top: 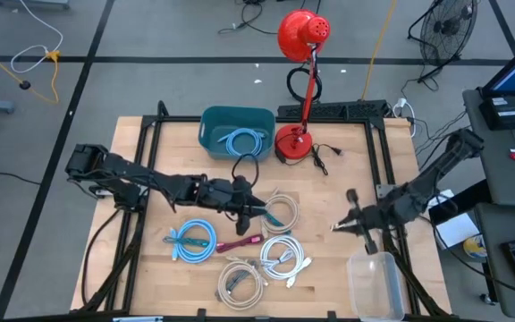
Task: Pick & Place USB Port
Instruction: Put the light brown charger cable into the transparent bin
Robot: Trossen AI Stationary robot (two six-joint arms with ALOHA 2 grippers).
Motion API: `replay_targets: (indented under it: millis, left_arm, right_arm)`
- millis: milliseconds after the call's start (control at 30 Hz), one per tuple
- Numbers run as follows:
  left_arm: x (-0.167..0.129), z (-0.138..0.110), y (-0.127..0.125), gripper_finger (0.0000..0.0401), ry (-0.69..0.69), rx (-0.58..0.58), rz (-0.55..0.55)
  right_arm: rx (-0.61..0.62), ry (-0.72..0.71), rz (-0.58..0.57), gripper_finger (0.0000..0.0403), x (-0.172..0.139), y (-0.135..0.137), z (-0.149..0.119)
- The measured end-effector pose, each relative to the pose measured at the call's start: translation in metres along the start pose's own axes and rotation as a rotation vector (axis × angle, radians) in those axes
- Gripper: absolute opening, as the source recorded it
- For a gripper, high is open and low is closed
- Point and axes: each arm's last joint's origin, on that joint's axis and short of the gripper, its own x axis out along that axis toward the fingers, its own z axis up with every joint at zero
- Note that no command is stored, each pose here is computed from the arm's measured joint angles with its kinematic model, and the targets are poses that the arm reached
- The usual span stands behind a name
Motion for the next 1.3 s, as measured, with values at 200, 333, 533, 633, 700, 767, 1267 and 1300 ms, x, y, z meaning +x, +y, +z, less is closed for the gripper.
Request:
replay_targets:
  millis: [200,333,533,633,700,767,1267,1300]
  left_arm:
    - [-0.001,-0.005,-0.005,0.0127,0.012,0.014,0.039]
    - [-0.002,-0.01,-0.012,0.0127,0.018,0.033,0.051]
    - [-0.003,-0.014,-0.019,0.0127,0.015,0.05,0.071]
    - [-0.004,-0.014,-0.02,0.0127,0.013,0.051,0.075]
    - [-0.004,-0.014,-0.02,0.0127,0.013,0.039,0.075]
    - [-0.004,-0.014,-0.02,0.0127,0.013,0.031,0.075]
    - [-0.004,-0.014,-0.019,0.0127,-0.01,0.033,0.122]
    - [-0.004,-0.014,-0.019,0.0127,-0.01,0.034,0.122]
  right_arm:
    - [0.329,-0.043,-0.026,0.0,0.013,0.017,-0.004]
    - [0.372,-0.079,-0.014,0.0,0.012,0.034,-0.005]
    - [0.315,-0.075,0.04,0.0,-0.001,0.064,-0.013]
    - [0.329,-0.096,0.025,0.0,-0.01,0.08,-0.015]
    - [0.34,-0.112,-0.002,0.0,-0.015,0.094,-0.01]
    - [0.355,-0.132,-0.038,0.0,-0.019,0.109,0.001]
    - [0.439,-0.173,-0.204,0.0,-0.044,0.188,0.011]
    - [0.437,-0.173,-0.202,0.0,-0.044,0.189,0.01]
